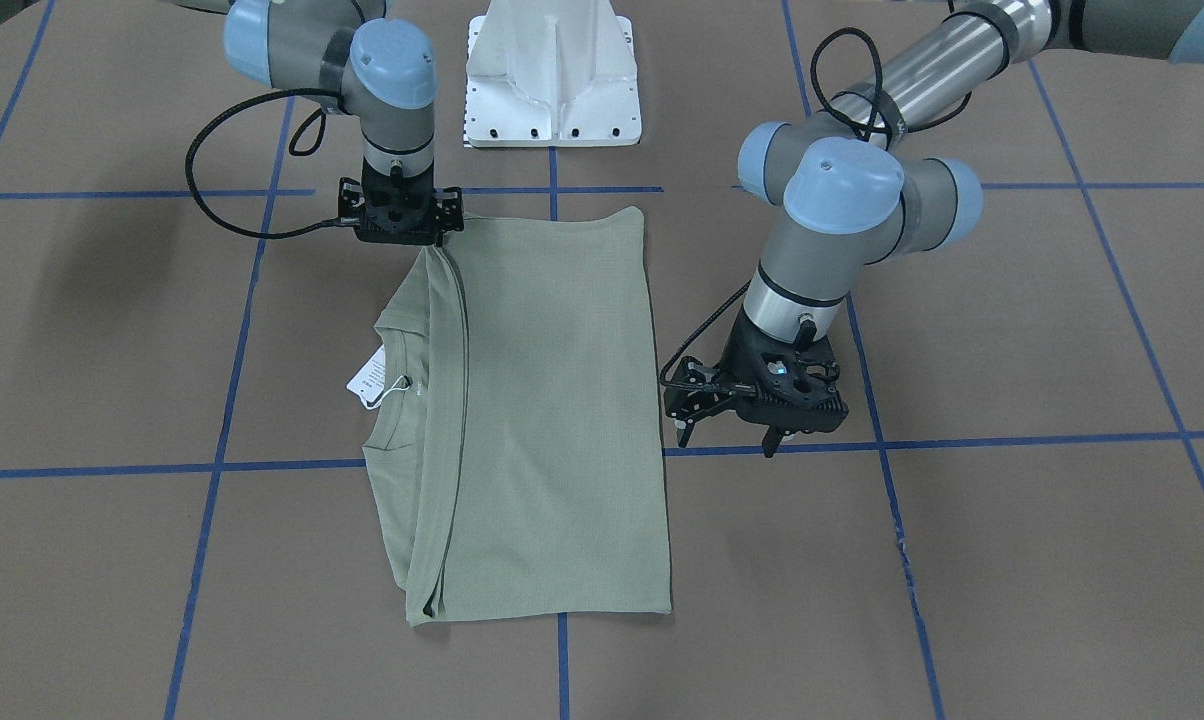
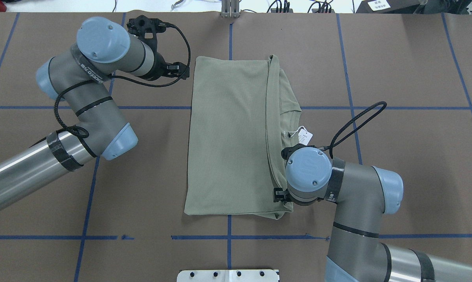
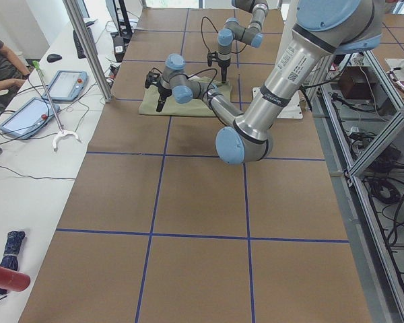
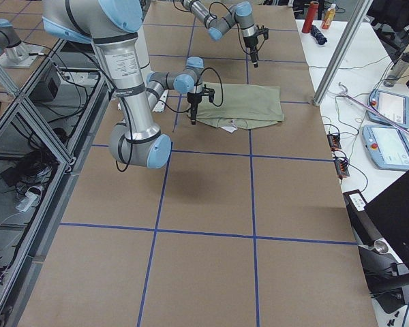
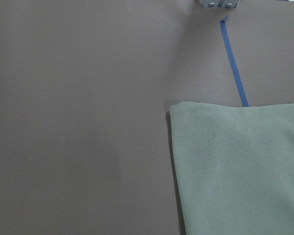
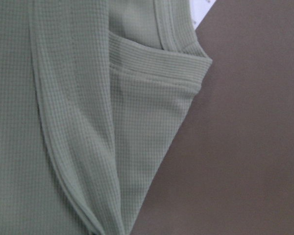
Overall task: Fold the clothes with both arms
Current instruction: 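Adjust the right gripper along the shirt's side edge near the collar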
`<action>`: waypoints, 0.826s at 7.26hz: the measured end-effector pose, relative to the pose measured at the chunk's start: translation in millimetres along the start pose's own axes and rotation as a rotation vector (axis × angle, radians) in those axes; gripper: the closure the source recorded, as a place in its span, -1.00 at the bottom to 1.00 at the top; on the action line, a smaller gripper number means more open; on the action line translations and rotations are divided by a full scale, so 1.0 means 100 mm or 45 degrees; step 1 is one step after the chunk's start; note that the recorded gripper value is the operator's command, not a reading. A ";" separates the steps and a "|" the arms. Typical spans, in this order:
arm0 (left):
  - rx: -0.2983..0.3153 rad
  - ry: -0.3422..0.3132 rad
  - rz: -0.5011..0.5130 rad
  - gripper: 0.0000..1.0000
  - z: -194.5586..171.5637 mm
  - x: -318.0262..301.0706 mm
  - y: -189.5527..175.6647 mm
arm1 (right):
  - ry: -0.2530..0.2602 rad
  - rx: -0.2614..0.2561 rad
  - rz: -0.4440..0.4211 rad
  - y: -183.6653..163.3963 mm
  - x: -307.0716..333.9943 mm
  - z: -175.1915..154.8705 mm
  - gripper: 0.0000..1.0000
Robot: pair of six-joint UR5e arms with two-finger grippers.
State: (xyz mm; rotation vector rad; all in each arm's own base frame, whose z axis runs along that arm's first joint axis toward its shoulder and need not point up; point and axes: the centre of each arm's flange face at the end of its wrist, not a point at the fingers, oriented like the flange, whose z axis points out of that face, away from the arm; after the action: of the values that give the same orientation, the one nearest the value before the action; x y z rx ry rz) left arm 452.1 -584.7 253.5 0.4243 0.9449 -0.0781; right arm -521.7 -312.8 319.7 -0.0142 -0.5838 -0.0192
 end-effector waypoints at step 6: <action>-0.013 0.007 0.010 -1.00 0.03 0.05 0.07 | -0.040 0.038 0.002 -0.16 0.23 -0.29 -1.00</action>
State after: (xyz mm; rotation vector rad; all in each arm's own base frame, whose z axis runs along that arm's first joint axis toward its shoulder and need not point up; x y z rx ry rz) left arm 459.1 -578.6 253.5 0.4186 0.9484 -0.0650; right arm -486.8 -329.2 307.8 0.0144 -0.6151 -0.0085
